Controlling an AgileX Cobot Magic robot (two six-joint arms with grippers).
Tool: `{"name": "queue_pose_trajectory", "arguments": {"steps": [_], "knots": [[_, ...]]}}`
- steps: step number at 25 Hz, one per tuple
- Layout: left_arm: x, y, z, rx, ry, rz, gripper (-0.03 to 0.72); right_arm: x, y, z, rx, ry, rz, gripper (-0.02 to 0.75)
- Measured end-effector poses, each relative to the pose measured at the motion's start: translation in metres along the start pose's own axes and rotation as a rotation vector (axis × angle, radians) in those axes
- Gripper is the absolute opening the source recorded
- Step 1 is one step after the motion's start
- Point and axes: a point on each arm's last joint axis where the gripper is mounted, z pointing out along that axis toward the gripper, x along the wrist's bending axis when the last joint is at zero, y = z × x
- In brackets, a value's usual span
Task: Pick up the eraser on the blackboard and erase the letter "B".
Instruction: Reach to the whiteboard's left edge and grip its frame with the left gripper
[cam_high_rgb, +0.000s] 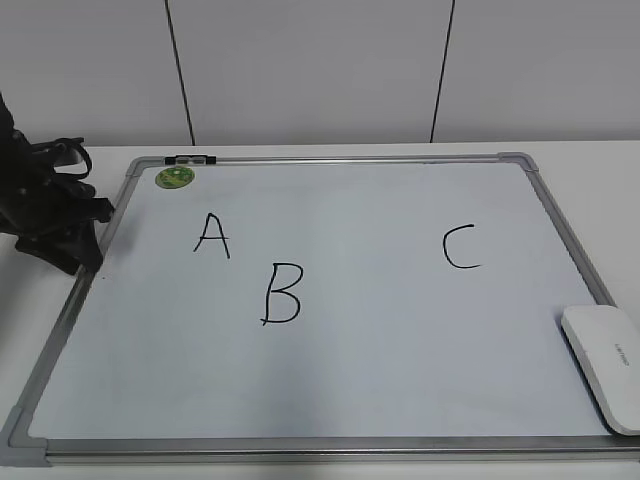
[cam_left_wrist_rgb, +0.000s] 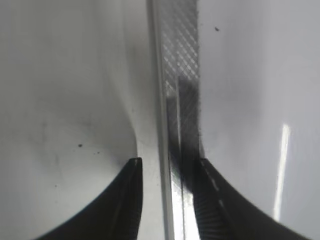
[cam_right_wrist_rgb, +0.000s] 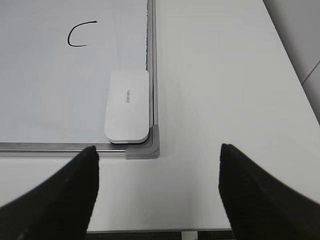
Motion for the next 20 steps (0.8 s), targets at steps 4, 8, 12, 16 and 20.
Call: {"name": "queue_pose_trajectory", "arguments": {"steps": [4, 8, 12, 16, 20], "knots": [[-0.0010, 0.0007, 0.0020, 0.007, -0.015, -0.010, 0.182, 0.0000, 0.0000, 0.0000, 0.000, 0.000, 0.000, 0.554], [0.0007, 0.0009, 0.0027, 0.018, -0.029, -0.025, 0.050, 0.0000, 0.0000, 0.0000, 0.000, 0.000, 0.000, 0.554], [0.0007, 0.0013, 0.0029, 0.019, -0.037, -0.037, 0.026, 0.0000, 0.0000, 0.0000, 0.000, 0.000, 0.000, 0.554], [0.0006, 0.0011, 0.0029, 0.020, -0.037, -0.037, 0.026, 0.0000, 0.0000, 0.0000, 0.000, 0.000, 0.000, 0.554], [0.0008, 0.0010, 0.0036, 0.022, -0.037, -0.039, 0.026, 0.0000, 0.0000, 0.0000, 0.000, 0.000, 0.000, 0.554]]}}
